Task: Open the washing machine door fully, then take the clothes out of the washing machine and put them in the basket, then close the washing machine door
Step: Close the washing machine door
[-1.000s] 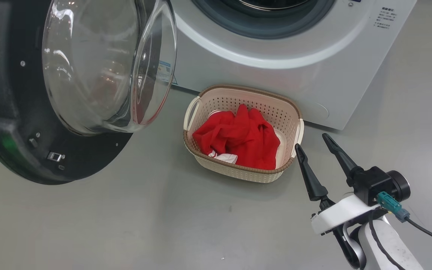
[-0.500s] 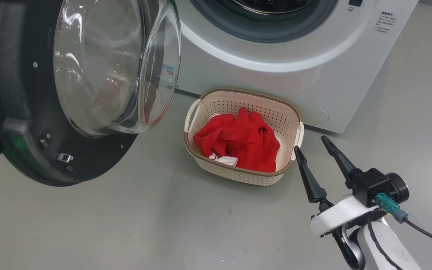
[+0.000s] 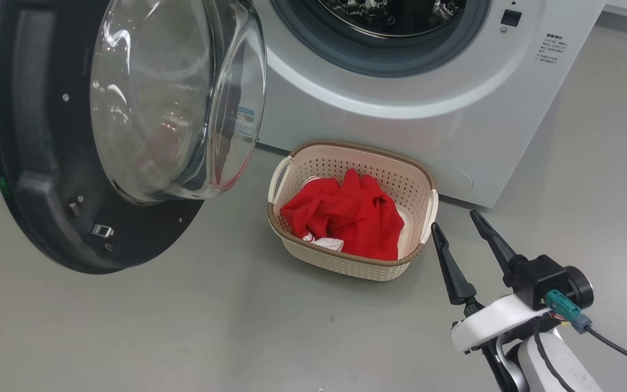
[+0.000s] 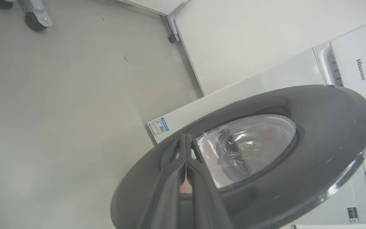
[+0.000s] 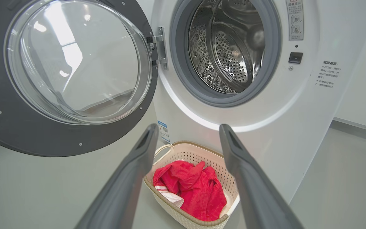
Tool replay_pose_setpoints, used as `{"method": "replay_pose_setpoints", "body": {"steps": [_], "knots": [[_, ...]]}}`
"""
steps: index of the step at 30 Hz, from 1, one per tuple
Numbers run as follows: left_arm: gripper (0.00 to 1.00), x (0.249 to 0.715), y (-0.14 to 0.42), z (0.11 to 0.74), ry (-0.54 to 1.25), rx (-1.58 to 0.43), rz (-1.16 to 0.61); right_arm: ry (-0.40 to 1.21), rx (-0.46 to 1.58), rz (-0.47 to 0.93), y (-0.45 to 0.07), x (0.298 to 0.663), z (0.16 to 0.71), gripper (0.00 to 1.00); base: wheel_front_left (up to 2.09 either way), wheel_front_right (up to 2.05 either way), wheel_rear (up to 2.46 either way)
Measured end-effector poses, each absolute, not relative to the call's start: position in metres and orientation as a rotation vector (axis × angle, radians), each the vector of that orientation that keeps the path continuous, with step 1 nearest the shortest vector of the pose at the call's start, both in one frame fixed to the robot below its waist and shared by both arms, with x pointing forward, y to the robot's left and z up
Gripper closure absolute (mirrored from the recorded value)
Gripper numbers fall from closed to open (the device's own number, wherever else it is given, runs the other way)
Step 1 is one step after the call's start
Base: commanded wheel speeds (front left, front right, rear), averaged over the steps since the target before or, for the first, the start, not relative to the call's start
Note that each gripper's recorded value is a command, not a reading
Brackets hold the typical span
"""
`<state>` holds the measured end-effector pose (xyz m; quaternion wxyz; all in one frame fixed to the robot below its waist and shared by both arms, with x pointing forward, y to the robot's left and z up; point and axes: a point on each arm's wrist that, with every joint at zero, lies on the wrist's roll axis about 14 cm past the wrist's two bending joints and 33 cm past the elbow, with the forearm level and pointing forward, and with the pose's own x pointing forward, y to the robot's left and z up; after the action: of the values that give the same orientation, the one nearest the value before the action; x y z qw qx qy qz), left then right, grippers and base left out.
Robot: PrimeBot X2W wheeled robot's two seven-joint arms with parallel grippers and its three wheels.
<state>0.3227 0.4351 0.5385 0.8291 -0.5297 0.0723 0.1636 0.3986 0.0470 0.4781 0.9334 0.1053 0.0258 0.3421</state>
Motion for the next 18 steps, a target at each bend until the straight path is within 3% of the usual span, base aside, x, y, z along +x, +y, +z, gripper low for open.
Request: {"method": "replay_pose_setpoints", "body": {"steps": [9, 18], "knots": [[1.00, 0.302, 0.431, 0.537, 0.187, -0.638, 0.450, 0.047, 0.215, 0.710, 0.050, 0.395, 0.481, 0.00, 0.00, 0.00, 0.00], [1.00, 0.284, 0.412, 0.523, 0.153, -0.392, 0.456, 0.045, 0.217, 0.711, 0.050, 0.391, 0.484, 0.00, 0.00, 0.00, 0.00]]}}
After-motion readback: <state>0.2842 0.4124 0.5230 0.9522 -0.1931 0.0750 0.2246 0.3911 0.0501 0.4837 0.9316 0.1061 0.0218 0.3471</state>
